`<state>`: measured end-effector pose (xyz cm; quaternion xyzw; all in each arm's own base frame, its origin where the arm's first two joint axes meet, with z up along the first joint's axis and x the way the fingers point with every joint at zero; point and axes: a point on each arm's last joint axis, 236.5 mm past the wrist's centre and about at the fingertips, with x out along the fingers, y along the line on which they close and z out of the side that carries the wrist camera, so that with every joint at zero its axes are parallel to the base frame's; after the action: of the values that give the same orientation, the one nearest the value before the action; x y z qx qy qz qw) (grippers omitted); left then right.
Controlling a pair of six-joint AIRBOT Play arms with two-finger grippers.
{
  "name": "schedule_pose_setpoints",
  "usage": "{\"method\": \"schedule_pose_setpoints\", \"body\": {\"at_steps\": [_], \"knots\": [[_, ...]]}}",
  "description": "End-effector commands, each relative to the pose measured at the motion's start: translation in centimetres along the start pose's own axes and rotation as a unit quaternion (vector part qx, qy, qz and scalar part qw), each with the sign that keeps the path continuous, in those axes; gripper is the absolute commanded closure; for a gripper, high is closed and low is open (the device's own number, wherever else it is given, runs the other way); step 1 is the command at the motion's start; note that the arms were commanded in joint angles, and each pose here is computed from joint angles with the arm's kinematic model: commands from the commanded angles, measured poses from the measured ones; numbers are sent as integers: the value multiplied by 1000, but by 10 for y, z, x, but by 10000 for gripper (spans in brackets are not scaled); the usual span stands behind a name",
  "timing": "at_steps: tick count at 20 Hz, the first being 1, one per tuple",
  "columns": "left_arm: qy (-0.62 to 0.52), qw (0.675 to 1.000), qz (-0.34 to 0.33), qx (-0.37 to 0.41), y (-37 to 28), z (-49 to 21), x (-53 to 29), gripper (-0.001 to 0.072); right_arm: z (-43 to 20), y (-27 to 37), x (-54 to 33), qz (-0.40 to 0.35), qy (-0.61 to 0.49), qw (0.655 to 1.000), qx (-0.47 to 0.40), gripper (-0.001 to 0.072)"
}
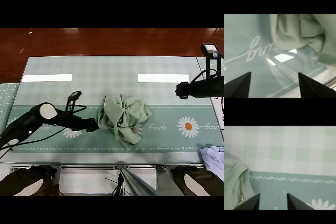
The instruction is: Fold the shirts.
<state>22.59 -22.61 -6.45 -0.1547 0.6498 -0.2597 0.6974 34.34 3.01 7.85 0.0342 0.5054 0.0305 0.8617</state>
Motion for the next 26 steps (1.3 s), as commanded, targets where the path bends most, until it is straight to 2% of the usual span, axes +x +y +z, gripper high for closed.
{"method": "schedule_pose_setpoints", "body": {"at_steps": [1, 4, 6, 7, 9, 10, 12, 13, 14, 18, 20, 23, 26], "knots": [[1, 995, -83, -50, -20, 12, 32, -9, -25, -8, 13, 33, 35, 998, 43, 274], [7, 989, -120, -83, -25, 16, 51, -9, -32, -8, 18, 33, 44, 998, 43, 274], [3, 988, -118, -100, -20, 22, 59, -9, -31, -6, 17, 38, 43, 997, 45, 274], [-1, 988, -115, -104, -18, 25, 61, 21, -31, -6, 17, 39, 43, 997, 46, 274], [-12, 988, -111, -105, -17, 34, 61, 321, -31, -4, 17, 42, 43, 997, 47, 274], [-17, 988, -113, -104, -18, 38, 61, 423, -31, -3, 17, 45, 43, 997, 49, 274], [-22, 988, -116, -102, -22, 44, 58, 492, -31, -1, 17, 48, 43, 997, 50, 275], [-23, 988, -117, -102, -23, 46, 57, 597, -31, -1, 17, 48, 43, 997, 50, 274], [-23, 988, -117, -102, -23, 46, 57, 668, -31, -1, 17, 48, 43, 997, 50, 274], [-13, 988, -124, -93, -27, 41, 56, 682, -50, 18, 34, 91, 79, 990, 72, 274], [-2, 988, -131, -82, -31, 35, 55, 682, -75, 48, 55, 158, 120, 975, 98, 176], [6, 988, -136, -79, -33, 31, 55, 682, -103, 81, 83, 235, 159, 947, 149, 170], [9, 987, -138, -77, -34, 30, 54, 682, -118, 76, 106, 224, 173, 943, 176, 170]]}}
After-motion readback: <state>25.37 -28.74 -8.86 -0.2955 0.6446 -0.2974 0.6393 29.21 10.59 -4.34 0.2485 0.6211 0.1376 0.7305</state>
